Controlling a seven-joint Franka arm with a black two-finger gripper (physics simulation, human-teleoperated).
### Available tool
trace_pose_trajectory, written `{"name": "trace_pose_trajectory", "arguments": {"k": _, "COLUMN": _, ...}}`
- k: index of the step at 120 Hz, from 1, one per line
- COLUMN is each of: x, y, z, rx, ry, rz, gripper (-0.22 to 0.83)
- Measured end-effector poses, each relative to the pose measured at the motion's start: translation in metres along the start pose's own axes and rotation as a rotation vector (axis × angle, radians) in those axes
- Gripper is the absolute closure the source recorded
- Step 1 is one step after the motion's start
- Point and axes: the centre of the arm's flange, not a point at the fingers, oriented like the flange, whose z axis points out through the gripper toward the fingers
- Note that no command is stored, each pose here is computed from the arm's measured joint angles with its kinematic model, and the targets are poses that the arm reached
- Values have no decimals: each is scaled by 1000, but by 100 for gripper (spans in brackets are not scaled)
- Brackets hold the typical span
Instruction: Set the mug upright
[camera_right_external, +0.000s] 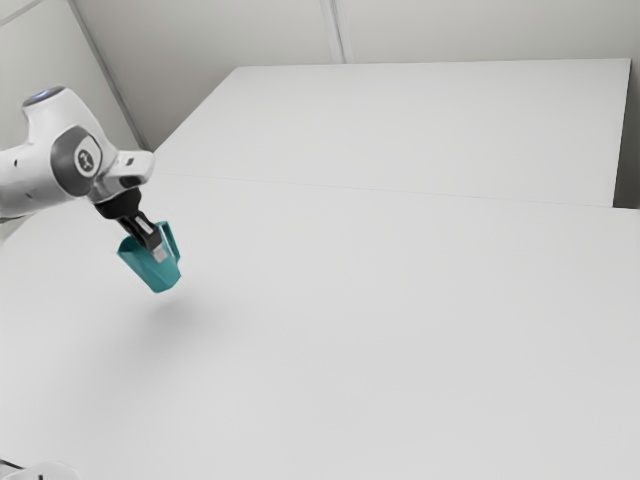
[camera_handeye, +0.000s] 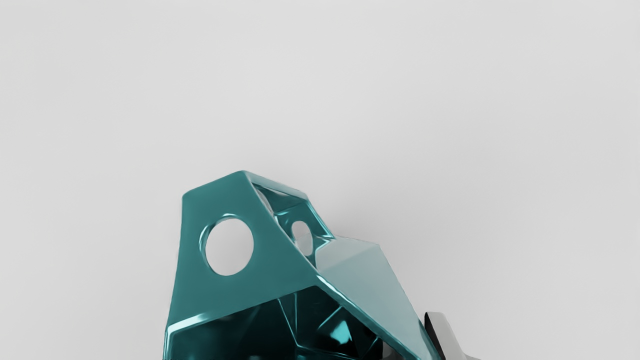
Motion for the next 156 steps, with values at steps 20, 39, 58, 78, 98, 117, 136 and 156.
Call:
{"name": "trace_pose_trajectory", "arguments": {"k": 20, "x": 21, "y": 41, "z": 10, "rx": 28, "ry": -7, "rz": -28, "gripper": 79}}
{"name": "trace_pose_trajectory", "arguments": {"k": 39, "x": 37, "y": 73, "z": 23, "rx": 38, "ry": -11, "rz": -48, "gripper": 79}}
{"name": "trace_pose_trajectory", "arguments": {"k": 58, "x": 44, "y": 98, "z": 39, "rx": 59, "ry": -8, "rz": -78, "gripper": 79}}
{"name": "trace_pose_trajectory", "arguments": {"k": 78, "x": 46, "y": 100, "z": 58, "rx": 67, "ry": 17, "rz": -115, "gripper": 79}}
{"name": "trace_pose_trajectory", "arguments": {"k": 98, "x": 52, "y": 92, "z": 71, "rx": 68, "ry": 46, "rz": -134, "gripper": 79}}
{"name": "trace_pose_trajectory", "arguments": {"k": 117, "x": 57, "y": 99, "z": 75, "rx": 86, "ry": 75, "rz": -143, "gripper": 79}}
{"name": "trace_pose_trajectory", "arguments": {"k": 136, "x": 55, "y": 110, "z": 87, "rx": 84, "ry": 66, "rz": -149, "gripper": 79}}
{"name": "trace_pose_trajectory", "arguments": {"k": 156, "x": 53, "y": 110, "z": 94, "rx": 69, "ry": 57, "rz": -175, "gripper": 79}}
